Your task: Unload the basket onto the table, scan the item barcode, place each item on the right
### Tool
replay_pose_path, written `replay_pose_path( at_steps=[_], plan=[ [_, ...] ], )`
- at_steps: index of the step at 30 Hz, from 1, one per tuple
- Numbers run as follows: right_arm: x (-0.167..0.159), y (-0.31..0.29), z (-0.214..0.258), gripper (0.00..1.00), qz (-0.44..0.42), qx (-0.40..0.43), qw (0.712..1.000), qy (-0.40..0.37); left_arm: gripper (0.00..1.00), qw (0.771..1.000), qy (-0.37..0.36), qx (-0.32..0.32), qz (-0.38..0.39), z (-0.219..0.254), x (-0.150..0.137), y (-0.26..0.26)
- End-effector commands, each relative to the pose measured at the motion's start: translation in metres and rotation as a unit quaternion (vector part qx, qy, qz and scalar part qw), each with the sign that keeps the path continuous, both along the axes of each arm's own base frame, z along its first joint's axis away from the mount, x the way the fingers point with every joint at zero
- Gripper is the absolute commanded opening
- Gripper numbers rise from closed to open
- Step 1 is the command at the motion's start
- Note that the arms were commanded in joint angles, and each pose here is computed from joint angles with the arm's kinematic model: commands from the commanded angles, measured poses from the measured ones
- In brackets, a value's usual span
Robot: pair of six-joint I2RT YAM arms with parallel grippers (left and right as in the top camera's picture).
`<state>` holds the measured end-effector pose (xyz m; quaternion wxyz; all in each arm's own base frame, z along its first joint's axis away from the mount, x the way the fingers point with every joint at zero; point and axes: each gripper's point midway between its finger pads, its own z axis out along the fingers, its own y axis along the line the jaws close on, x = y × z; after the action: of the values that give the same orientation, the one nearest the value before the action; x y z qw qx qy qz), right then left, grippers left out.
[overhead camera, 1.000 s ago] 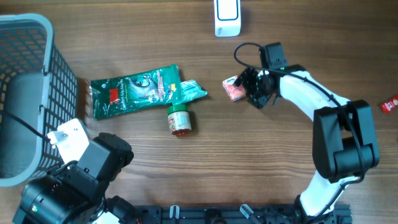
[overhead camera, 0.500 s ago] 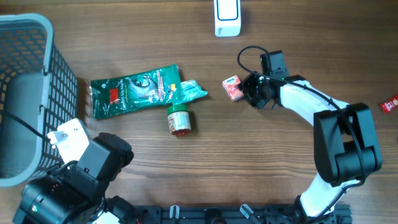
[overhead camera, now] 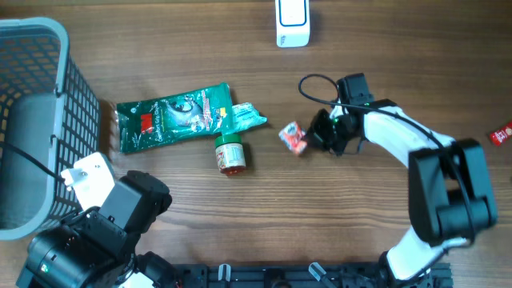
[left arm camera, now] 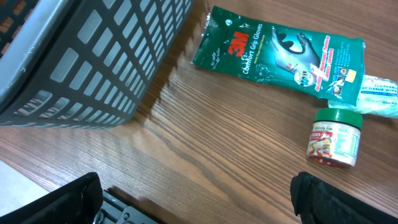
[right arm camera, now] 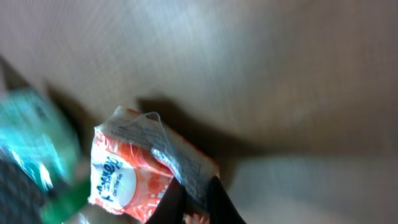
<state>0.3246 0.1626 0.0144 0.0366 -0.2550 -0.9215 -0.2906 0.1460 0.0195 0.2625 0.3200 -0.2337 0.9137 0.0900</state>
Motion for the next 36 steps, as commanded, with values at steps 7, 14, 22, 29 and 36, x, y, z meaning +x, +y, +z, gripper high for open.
replay_pose_path(
  at_steps=[7,14,22,29,36],
  plan=[
    [-0.082,0.022,0.124,0.04,-0.005,0.139,0.987,0.083,1.00,1.000,-0.007,0.002,0.015,0.001,0.000,0.004],
    [-0.117,0.049,0.188,0.04,0.029,0.315,0.934,0.164,1.00,1.000,-0.007,0.002,0.015,0.001,0.000,0.004],
    [-0.116,0.050,0.190,0.04,0.033,0.321,0.933,0.158,1.00,1.000,-0.007,0.002,0.015,0.001,0.000,0.004],
    [-0.114,0.050,0.190,0.04,0.034,0.321,0.934,0.152,1.00,1.000,-0.007,0.002,0.015,0.001,0.000,0.004],
    [-0.107,0.051,0.189,0.06,0.043,0.319,0.939,0.124,1.00,1.000,-0.007,0.002,0.015,0.001,0.000,0.004]
  ],
)
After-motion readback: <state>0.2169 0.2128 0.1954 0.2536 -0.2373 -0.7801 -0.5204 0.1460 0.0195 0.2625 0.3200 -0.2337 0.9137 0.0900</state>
